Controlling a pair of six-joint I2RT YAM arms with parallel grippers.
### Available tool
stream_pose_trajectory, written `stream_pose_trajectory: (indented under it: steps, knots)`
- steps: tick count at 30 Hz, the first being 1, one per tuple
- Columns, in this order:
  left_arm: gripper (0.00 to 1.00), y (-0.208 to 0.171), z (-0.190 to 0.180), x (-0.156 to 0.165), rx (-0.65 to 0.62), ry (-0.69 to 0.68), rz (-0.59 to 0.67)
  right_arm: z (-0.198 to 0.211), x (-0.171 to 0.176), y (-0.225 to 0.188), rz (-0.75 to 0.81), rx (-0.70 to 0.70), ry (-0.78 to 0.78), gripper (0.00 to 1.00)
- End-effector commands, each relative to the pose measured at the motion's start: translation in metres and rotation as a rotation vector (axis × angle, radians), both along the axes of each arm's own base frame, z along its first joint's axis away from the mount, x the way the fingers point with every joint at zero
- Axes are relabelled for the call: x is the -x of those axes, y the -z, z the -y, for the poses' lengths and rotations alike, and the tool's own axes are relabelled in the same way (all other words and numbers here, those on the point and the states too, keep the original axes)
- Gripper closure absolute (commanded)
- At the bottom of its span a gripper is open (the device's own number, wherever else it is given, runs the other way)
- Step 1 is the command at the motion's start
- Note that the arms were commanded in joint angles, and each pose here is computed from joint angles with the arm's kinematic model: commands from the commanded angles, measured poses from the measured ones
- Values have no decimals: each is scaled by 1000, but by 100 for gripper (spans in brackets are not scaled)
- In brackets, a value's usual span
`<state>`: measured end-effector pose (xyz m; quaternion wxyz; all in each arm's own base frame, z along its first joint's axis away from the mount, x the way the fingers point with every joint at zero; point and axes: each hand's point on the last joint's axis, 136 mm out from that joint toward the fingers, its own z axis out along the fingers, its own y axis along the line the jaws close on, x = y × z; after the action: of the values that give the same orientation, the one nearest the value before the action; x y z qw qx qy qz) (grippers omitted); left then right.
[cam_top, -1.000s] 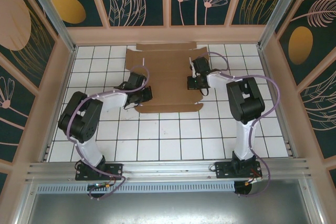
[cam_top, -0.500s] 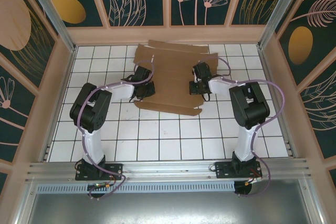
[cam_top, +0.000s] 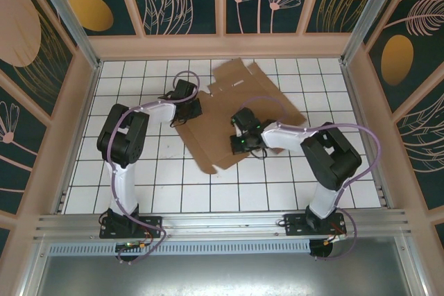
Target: Fold the paper box
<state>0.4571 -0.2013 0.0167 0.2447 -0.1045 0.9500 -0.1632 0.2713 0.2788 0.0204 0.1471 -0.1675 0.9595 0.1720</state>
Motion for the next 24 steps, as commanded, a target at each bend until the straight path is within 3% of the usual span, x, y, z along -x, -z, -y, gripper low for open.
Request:
stream_pose_trajectory:
  steps: [1,6,10,12,16,22,24]
  knots:
    - [100,40,-5,35,-50,51,-153,-39,45,4,-180,-122,-48,100]
    - [100,-8,-1,25,11,76,-50,-56,20,-61,-34,-326,-30,100]
    - [100,-50,3,31,79,91,38,-31,-4,-88,63,-343,29,100]
    - [100,-59,8,45,157,90,43,1,-21,-84,140,-264,92,100]
    - [100,-61,20,72,260,124,31,43,-41,-79,173,-263,187,100]
    - [100,-42,35,103,241,148,-33,93,-66,-39,132,-84,293,100]
    - [100,-18,34,112,233,134,-91,99,-67,-23,97,-24,294,100]
